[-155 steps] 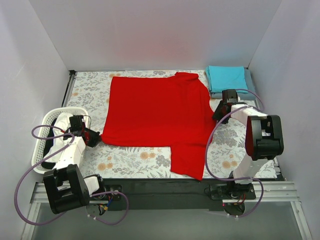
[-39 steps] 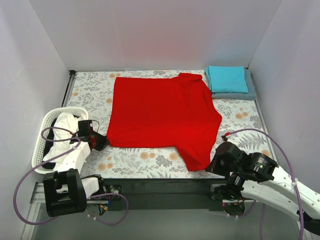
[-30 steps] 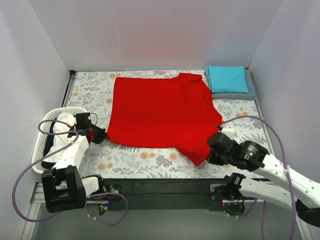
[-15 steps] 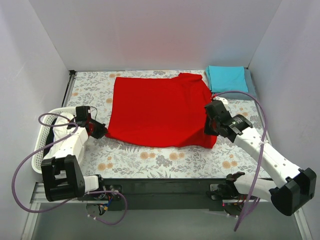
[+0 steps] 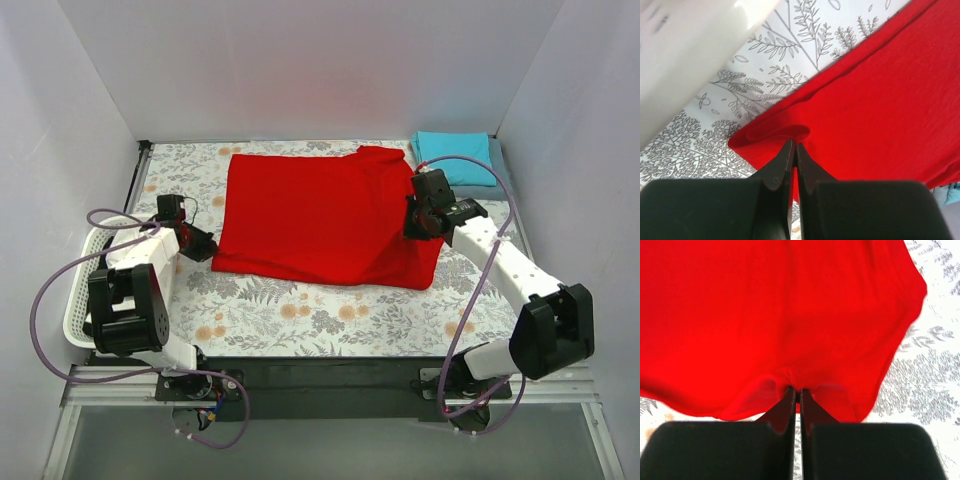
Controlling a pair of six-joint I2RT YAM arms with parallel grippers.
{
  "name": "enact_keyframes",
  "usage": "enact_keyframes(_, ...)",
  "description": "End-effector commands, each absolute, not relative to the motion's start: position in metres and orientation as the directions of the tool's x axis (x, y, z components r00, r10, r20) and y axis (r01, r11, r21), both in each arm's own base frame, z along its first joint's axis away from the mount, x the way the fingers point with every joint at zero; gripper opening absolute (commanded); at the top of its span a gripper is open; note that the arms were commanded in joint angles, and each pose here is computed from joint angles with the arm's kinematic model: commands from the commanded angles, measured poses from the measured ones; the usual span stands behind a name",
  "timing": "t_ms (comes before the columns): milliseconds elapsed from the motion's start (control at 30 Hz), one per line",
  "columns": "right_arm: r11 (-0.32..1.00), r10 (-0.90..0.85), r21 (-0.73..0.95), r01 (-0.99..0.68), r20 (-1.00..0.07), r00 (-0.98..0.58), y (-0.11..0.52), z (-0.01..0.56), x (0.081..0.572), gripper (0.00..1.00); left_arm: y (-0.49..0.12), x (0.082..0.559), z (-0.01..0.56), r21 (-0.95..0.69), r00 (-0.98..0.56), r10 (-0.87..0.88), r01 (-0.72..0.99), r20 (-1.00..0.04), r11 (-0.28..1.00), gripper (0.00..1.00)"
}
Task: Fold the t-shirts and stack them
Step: Fold the tshirt
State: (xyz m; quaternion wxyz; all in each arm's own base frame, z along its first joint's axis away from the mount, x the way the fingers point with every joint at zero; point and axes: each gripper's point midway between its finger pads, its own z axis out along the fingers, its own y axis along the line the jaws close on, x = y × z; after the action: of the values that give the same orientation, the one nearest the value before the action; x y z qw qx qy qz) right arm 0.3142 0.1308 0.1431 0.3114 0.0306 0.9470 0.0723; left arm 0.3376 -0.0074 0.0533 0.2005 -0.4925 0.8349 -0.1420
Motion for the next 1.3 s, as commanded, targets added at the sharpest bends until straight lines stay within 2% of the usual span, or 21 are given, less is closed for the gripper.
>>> enact_keyframes(0,0.98,0.119,0.199,-0.014,-0.642,-0.758,0.137,0.162,0.345,0.01,-0.007,0.362,0.072,-0.486,-0.419,-0.881,-0.735,-0.221,0.472,0.0)
enact_keyframes(700,0.959,0.245,0.272,0.077,-0.663,-0.707,0.108,0.173,0.408,0.01,-0.007,0.402,0.079,-0.524,-0.397,-0.895,-0.728,-0.202,0.442,0.0)
enact_keyframes(1267,0.949,0.295,0.288,0.13,-0.664,-0.687,0.088,0.17,0.414,0.01,-0.009,0.42,0.083,-0.563,-0.392,-0.897,-0.704,-0.202,0.434,0.0)
